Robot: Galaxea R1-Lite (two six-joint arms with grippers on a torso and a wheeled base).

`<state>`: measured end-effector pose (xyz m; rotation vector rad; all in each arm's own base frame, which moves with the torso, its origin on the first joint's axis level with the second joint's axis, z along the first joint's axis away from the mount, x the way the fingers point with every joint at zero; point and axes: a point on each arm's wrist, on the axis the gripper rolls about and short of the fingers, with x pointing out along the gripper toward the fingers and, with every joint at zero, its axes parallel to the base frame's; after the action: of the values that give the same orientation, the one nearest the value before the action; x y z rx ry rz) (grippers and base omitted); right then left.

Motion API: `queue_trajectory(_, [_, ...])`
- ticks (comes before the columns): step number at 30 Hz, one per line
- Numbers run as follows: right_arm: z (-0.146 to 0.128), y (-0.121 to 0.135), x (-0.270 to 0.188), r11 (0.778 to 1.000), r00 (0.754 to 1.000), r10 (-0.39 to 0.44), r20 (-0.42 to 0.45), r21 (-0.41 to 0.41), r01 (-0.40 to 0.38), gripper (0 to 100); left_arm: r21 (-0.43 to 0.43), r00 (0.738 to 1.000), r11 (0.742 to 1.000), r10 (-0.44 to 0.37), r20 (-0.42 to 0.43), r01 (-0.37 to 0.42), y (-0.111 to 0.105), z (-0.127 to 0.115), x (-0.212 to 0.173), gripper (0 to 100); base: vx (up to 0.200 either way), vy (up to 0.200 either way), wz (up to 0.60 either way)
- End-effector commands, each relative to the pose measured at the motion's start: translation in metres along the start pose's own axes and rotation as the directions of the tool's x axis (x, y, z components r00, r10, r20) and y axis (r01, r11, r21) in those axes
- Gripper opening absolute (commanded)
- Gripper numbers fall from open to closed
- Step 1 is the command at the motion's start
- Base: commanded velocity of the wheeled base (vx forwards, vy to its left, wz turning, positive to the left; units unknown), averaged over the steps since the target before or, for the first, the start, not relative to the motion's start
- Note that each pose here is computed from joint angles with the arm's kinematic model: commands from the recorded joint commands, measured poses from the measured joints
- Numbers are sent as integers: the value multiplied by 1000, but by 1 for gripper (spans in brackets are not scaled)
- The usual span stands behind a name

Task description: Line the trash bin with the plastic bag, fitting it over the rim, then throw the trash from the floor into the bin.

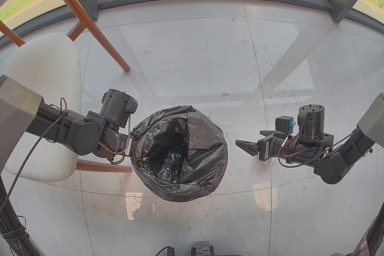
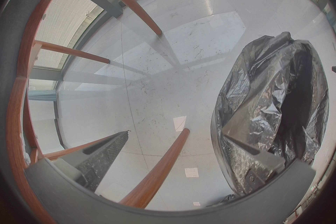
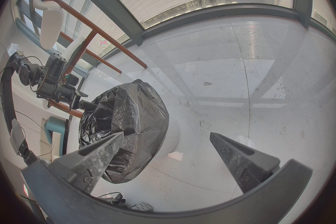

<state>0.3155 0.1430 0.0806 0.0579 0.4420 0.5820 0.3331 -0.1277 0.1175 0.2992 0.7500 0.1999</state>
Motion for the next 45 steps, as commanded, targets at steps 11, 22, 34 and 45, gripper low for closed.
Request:
queue_trajectory(11, [-2, 0, 1, 1000, 1000, 3, -7, 3, -3, 100, 96, 993, 989, -113, 37, 109, -32, -16, -42, 100, 0, 0, 0])
queue_trajectory(22, [-2, 1, 0, 1000, 1000, 6, -6, 2, -6, 100, 254, 985, 952, -165, -43, 171, -68, -59, -52, 100, 0, 0, 0])
queue_trajectory(34, [-1, -1, -1, 1000, 1000, -1, -4, 5, 1, 100, 381, 980, 906, -142, -136, 184, -67, -104, -59, 100, 0, 0, 0])
queue_trajectory(45, [-1, -1, -2, 1000, 1000, -1, -4, 5, 1, 100, 344, 988, 932, -69, -139, 113, -31, -97, -33, 100, 0, 0, 0])
